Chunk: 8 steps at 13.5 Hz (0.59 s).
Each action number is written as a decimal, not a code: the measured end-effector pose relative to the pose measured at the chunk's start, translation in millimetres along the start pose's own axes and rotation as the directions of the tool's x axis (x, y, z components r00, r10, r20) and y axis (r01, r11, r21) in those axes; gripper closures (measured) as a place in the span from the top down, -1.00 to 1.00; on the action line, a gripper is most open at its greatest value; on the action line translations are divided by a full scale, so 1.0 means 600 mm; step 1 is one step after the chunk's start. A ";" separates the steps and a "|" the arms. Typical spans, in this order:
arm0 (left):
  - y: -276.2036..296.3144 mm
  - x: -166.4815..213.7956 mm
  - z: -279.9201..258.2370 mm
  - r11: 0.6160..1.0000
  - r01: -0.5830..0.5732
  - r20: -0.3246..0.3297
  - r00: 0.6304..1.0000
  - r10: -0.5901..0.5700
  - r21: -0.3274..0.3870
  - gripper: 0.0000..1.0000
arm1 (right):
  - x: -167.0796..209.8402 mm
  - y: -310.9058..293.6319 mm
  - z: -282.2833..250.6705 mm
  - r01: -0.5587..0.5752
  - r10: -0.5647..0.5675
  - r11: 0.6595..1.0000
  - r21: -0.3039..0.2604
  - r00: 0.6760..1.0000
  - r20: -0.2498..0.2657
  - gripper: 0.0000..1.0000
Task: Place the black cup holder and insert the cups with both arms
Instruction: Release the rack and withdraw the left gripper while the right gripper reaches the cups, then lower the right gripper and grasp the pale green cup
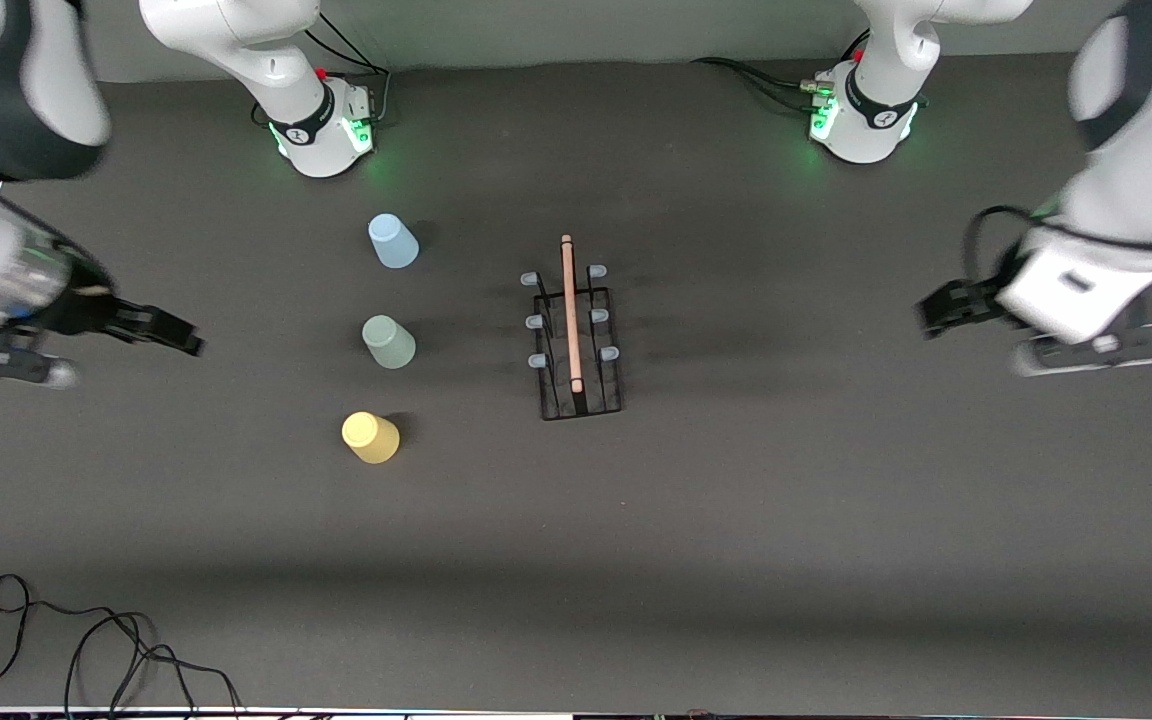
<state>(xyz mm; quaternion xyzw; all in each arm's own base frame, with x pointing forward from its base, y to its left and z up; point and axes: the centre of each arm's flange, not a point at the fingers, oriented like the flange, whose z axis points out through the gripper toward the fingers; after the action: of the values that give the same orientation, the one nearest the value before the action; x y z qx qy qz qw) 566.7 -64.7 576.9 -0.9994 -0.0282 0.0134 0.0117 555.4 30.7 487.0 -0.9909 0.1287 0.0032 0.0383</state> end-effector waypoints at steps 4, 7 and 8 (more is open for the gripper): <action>-0.153 -0.050 -0.007 0.999 -0.033 0.009 0.999 0.033 -0.007 1.00 | -0.071 -0.062 0.148 -0.073 0.073 0.997 -0.008 0.997 0.004 0.99; -0.154 -0.064 -0.013 0.999 -0.039 0.003 0.999 0.039 -0.007 1.00 | -0.126 -0.118 0.222 -0.109 0.111 0.993 -0.044 0.993 0.048 0.99; -0.151 -0.064 -0.013 0.999 -0.042 0.003 0.999 0.042 -0.007 1.00 | -0.136 -0.133 0.241 -0.113 0.115 0.992 -0.050 0.992 0.048 0.99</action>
<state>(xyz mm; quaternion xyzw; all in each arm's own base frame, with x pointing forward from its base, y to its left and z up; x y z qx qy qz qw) 523.6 23.4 587.8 -0.9998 -0.0071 0.0151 0.0080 497.3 139.3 350.1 -0.9822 0.1841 0.0339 0.0177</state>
